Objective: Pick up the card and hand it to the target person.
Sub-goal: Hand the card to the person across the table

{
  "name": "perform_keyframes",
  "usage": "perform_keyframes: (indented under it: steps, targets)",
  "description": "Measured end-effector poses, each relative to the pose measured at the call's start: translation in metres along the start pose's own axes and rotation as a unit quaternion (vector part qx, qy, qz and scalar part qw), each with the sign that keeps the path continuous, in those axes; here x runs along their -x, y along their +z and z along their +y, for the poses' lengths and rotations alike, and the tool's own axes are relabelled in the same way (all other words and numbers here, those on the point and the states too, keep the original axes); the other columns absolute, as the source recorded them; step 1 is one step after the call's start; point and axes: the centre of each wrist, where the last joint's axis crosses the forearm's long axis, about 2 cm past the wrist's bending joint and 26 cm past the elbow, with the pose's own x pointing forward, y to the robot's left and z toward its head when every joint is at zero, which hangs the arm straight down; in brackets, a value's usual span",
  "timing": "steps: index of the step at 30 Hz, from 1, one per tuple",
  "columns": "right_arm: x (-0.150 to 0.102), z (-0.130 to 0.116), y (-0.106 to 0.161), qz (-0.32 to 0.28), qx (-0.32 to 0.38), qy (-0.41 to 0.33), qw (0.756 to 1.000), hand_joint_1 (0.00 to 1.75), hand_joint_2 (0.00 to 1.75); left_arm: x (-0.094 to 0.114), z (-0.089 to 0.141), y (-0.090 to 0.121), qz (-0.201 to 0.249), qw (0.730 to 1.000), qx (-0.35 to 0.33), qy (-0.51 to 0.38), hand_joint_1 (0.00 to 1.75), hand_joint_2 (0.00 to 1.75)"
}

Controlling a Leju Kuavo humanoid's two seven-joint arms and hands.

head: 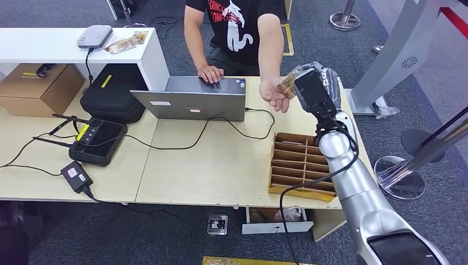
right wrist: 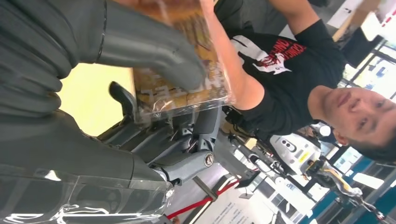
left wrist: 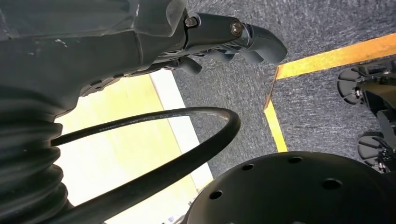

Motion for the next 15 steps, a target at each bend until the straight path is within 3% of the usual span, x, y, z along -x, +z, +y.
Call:
perform_keyframes:
  steps: [15]
  targets:
    - [0.003, 0.012, -0.015, 0.024, -0.021, -0.007, 0.999, 0.00, 1.75, 0.003, 0.000, 0.000, -0.007, 1.000, -0.003, 0.011, 0.00, 1.75]
